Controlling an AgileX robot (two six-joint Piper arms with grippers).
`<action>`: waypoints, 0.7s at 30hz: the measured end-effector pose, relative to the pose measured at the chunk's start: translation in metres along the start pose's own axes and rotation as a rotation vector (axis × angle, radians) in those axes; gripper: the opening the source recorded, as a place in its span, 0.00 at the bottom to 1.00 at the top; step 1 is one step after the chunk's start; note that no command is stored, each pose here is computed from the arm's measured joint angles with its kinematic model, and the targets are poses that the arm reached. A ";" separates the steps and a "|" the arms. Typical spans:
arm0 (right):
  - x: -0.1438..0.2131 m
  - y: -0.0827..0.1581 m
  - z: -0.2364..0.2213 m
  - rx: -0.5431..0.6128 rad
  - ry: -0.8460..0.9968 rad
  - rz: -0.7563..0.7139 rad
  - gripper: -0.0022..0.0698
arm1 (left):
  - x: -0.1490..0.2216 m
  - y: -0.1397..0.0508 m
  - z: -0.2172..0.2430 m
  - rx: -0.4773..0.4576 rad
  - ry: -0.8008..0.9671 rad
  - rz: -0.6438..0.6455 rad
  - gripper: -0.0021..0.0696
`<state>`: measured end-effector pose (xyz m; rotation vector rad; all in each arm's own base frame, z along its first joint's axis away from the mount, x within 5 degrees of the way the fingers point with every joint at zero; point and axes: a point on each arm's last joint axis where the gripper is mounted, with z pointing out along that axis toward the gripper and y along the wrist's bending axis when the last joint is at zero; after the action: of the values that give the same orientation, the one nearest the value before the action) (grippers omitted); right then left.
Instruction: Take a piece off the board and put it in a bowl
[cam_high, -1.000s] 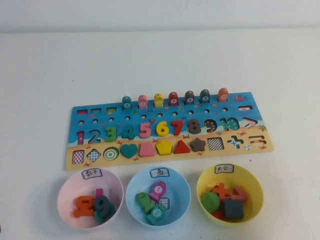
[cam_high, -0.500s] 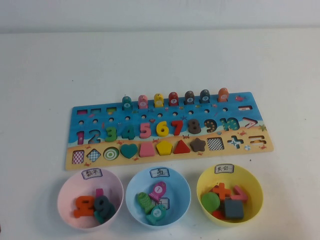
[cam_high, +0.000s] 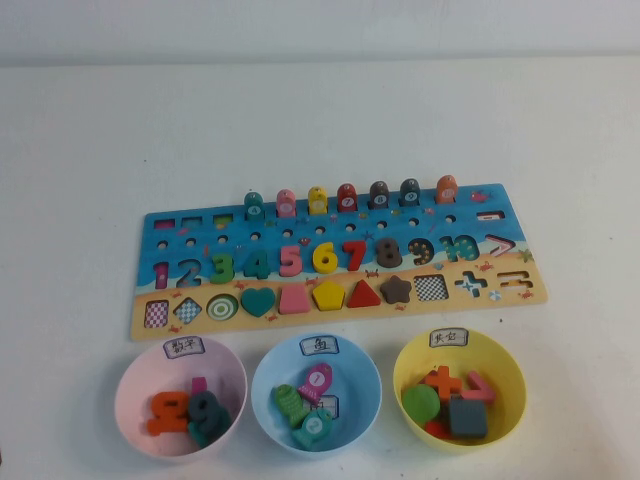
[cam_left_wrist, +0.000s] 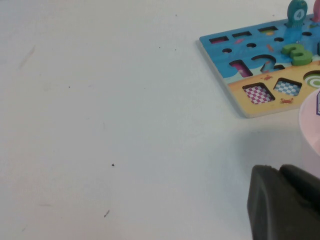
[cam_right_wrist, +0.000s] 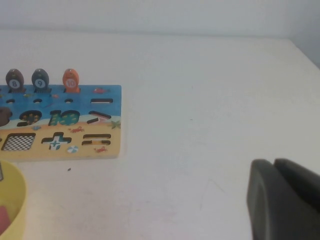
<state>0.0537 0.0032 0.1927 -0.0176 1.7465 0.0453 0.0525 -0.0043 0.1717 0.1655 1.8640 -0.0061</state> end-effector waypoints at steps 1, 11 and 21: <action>0.000 0.000 0.000 0.000 0.000 0.000 0.01 | 0.000 0.000 0.000 0.000 0.000 0.000 0.02; 0.011 0.002 0.003 -0.040 0.032 -0.015 0.01 | 0.000 0.000 0.000 0.000 0.000 0.000 0.02; 0.020 0.003 0.003 -0.052 0.114 -0.015 0.01 | 0.000 0.000 0.000 0.000 0.000 0.000 0.02</action>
<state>0.0526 0.0063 0.1727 -0.0729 1.8586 0.0804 0.0525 -0.0043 0.1717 0.1655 1.8640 -0.0061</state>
